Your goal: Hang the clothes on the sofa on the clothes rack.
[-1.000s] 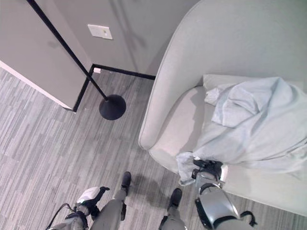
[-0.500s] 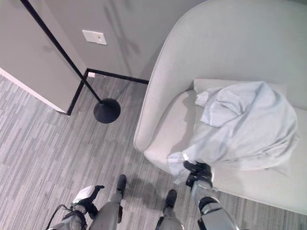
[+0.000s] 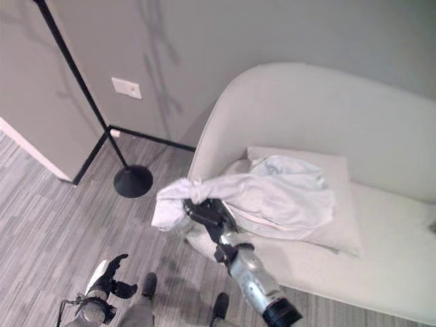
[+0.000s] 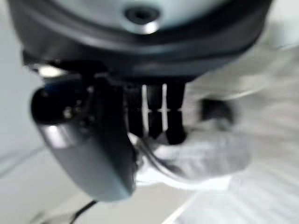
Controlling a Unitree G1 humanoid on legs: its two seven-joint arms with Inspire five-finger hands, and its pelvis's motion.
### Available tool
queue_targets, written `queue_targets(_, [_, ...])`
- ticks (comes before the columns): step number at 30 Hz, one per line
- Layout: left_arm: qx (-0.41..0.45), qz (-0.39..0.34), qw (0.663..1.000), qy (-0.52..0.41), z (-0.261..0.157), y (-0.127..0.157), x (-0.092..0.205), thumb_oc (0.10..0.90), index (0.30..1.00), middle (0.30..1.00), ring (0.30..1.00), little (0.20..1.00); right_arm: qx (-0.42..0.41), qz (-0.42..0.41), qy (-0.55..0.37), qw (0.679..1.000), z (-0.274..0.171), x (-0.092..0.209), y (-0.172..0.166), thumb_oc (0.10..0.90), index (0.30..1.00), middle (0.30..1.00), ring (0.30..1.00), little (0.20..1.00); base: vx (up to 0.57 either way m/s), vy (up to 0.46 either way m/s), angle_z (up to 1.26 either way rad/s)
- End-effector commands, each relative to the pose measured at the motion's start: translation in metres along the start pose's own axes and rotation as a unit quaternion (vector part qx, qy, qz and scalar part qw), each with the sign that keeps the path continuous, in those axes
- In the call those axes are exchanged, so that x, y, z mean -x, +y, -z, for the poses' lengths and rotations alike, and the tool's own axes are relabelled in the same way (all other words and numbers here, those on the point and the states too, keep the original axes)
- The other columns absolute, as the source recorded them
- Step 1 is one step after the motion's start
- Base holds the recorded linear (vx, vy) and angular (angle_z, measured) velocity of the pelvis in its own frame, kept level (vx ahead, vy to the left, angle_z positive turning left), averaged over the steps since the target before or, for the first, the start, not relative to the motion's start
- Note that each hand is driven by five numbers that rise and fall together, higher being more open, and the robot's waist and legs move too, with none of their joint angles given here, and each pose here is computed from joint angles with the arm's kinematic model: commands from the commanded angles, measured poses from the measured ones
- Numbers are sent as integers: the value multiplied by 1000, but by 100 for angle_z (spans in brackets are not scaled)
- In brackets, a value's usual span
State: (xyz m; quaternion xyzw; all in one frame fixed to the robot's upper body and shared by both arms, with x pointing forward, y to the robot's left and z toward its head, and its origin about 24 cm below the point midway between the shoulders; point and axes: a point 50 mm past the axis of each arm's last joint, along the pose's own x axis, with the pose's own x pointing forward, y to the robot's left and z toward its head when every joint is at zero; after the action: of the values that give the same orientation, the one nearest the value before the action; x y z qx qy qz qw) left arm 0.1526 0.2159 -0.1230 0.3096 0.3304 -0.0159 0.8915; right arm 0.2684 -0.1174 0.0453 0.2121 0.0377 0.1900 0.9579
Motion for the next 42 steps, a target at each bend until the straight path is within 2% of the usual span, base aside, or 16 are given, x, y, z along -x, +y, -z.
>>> queue_targets(1, [15, 3, 997, -78, -31, 8, -8, 800, 900, 900, 900, 900, 17, -90, -129, 987, -57, -15, 32, 400, 300, 300, 300, 300, 16, -34, -3])
queue_targets(2, [15, 3, 997, -78, -31, 8, -8, 800, 900, 900, 900, 900, 17, -90, -129, 987, -57, -15, 32, 400, 300, 300, 300, 300, 0, 0, 0])
queue_targets(10, [93, -38, 981, -168, -69, 34, 0, 800, 900, 900, 900, 900, 57, -152, -283, 945, -143, -26, 73, 400, 300, 300, 300, 300, -3, -9, -1])
queue_targets(13, [101, -66, 972, -203, -85, 46, 2, 800, 900, 900, 900, 900, 64, -160, -337, 926, -178, -32, 88, 400, 300, 300, 300, 300, -4, -11, 0])
queue_targets(15, [101, -72, 970, -211, -89, 48, 2, 800, 900, 900, 900, 900, 65, -160, -349, 921, -186, -33, 92, 400, 300, 300, 300, 300, 0, 0, 0])
queue_targets(18, [91, -150, 952, -253, -110, 70, 4, 800, 900, 900, 900, 900, 59, -176, -405, 895, -217, -25, 108, 400, 300, 300, 300, 300, 4, -13, 1])
queue_targets(19, [91, -150, 951, -253, -110, 70, 4, 800, 900, 900, 900, 900, 59, -176, -405, 895, -217, -25, 108, 400, 300, 300, 300, 300, 0, 0, 0])
queue_targets(22, [116, -232, 923, -284, -129, 88, 4, 800, 900, 900, 900, 900, 46, -195, -433, 879, -228, -17, 121, 400, 300, 300, 300, 300, 3, -10, 0])
queue_targets(25, [119, -254, 910, -306, -140, 93, 6, 800, 900, 900, 900, 900, 47, -206, -438, 874, -230, -15, 127, 400, 300, 300, 300, 300, 1, -5, -1])
queue_targets(32, [59, -316, 883, -341, -160, 102, 10, 800, 900, 900, 900, 900, 15, -244, -439, 865, -226, -7, 141, 400, 300, 300, 300, 300, 9, -11, -3])
queue_targets(35, [71, -312, 878, -355, -170, 99, 11, 800, 900, 900, 900, 900, 10, -266, -431, 862, -221, -4, 149, 400, 300, 300, 300, 300, 0, 0, 0])
queue_targets(39, [104, -272, 877, -383, -187, 86, 14, 800, 900, 900, 900, 900, 0, -283, -427, 859, -218, -4, 157, 400, 300, 300, 300, 300, 2, -3, -3])
queue_targets(40, [162, -218, 876, -399, -200, 70, 18, 800, 900, 900, 900, 900, -8, -290, -424, 858, -215, -5, 163, 400, 300, 300, 300, 300, -2, -3, -4])
queue_targets(42, [215, -152, 876, -403, -213, 53, 20, 800, 900, 900, 900, 900, -19, -294, -421, 858, -213, -6, 169, 400, 300, 300, 300, 300, -5, -4, -5])
